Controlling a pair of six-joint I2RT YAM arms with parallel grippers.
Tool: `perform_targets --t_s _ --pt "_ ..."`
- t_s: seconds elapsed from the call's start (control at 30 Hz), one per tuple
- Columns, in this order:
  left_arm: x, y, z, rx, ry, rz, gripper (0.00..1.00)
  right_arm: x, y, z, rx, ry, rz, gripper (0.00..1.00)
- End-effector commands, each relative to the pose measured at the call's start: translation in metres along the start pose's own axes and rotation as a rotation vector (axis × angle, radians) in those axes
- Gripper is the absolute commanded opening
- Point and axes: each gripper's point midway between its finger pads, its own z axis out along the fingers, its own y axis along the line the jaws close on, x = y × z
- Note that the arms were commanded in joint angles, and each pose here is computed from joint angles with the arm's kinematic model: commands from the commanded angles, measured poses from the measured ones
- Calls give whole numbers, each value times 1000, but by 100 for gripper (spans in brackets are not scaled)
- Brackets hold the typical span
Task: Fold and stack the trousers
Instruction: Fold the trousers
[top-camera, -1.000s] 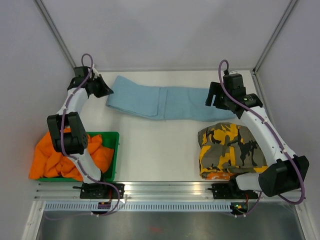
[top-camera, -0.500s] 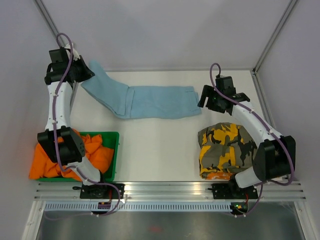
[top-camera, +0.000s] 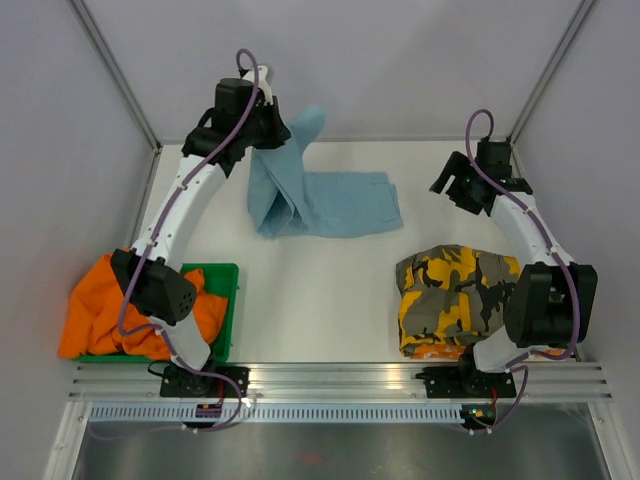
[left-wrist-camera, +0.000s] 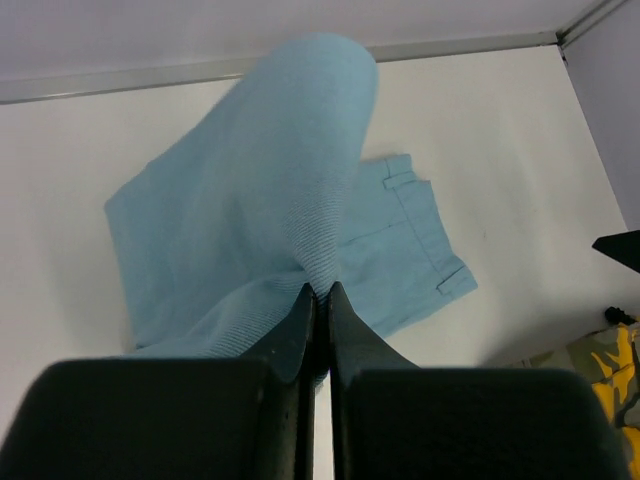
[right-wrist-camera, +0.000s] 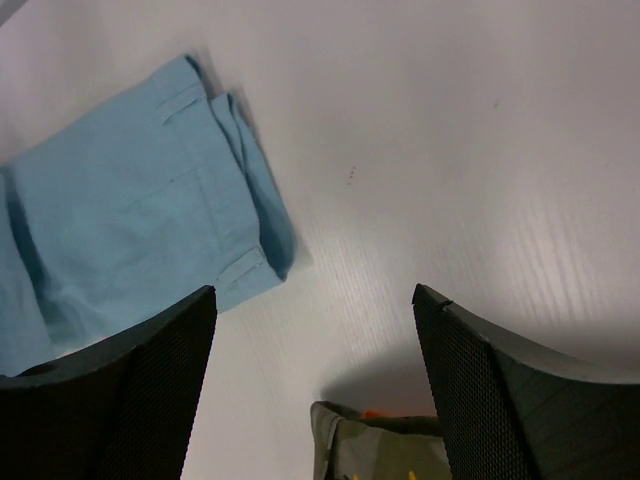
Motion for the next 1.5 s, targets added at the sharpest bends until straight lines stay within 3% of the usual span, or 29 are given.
perform_targets --t_s 0.0,0.2,0.33,0.47,0.5,0.53,0.7,0.83,1.03,1.23,1.47 --pt "-32 -44 19 43 -132 -23 2 -21 -12 -9 -6 -57 29 86" --pt "-7 -106 67 102 -80 121 2 -27 -33 -17 24 -68 34 86" --pt "31 -111 94 9 -1 213 2 -30 -41 -23 38 -99 34 87" --pt "44 -106 98 -47 23 177 2 -10 7 -17 -265 -33 72 85" --pt "39 -103 93 -66 12 175 2 -21 25 -17 -352 -87 75 84" --pt "34 -98 90 -92 0 172 2 -11 32 -9 -379 -63 142 81" --pt "8 -53 58 -153 -41 98 2 12 115 21 -455 -27 65 77" --pt "-31 -13 1 -172 -152 48 2 25 167 56 -486 -16 106 76" --pt "-34 98 -36 -327 -162 -44 2 58 259 73 -593 28 45 75" --pt "-21 155 -52 -365 -146 -73 2 126 349 76 -718 102 -67 75" --pt "-15 191 -65 -303 -135 -114 2 183 404 78 -796 157 -150 75"
